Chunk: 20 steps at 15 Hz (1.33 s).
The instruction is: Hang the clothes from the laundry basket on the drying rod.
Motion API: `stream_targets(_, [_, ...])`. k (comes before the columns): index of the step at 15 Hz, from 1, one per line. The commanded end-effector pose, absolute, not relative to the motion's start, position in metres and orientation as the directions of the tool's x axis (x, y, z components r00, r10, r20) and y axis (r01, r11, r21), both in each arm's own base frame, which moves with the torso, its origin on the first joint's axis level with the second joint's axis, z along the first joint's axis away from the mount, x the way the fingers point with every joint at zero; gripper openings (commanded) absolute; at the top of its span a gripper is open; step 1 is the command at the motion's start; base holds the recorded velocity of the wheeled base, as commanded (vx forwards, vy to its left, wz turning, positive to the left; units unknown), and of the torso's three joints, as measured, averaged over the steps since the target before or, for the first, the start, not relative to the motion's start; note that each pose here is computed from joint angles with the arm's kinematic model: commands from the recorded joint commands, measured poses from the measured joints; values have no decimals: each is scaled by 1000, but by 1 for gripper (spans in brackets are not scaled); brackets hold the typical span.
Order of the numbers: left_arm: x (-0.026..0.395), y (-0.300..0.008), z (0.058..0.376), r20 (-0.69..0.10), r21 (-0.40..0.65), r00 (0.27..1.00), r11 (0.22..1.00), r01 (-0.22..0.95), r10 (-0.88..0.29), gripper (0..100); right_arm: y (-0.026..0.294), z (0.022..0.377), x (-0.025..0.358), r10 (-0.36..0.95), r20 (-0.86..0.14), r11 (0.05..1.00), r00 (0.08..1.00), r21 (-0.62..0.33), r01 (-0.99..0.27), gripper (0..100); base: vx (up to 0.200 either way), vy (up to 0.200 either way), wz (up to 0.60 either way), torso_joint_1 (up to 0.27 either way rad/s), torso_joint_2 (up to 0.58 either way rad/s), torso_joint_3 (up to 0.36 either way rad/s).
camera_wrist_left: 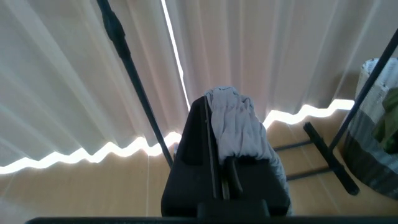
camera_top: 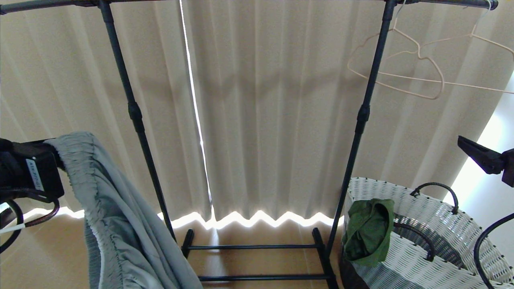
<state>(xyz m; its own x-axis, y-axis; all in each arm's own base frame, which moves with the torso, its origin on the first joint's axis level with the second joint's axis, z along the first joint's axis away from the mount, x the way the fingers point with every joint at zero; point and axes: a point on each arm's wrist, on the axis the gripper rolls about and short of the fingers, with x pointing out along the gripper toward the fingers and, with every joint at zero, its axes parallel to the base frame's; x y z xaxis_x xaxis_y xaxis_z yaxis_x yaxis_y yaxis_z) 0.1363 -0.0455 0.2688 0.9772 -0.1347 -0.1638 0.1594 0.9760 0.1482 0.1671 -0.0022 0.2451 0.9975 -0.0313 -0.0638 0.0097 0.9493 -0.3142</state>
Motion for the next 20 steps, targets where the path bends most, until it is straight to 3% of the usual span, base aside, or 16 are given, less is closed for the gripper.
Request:
stream_targets(1, [142,-47,267,-163,152,978,976,158,-133,0,-2,245,166,-31,-61,949,998,-314,10,100,0,0,0,0,0,0])
stream_targets(12, [143,-48,269,-152,161,979,974,159,-135,0,-2,248,165,-31,-51,949,998,-314,13,100,0,0,0,0,0,0])
stream_targets(20, [144,-48,268,-155,172,978,972,163,-136,0,-3,246,165,-35,-57,949,998,-314,16,100,0,0,0,77,-366,-285])
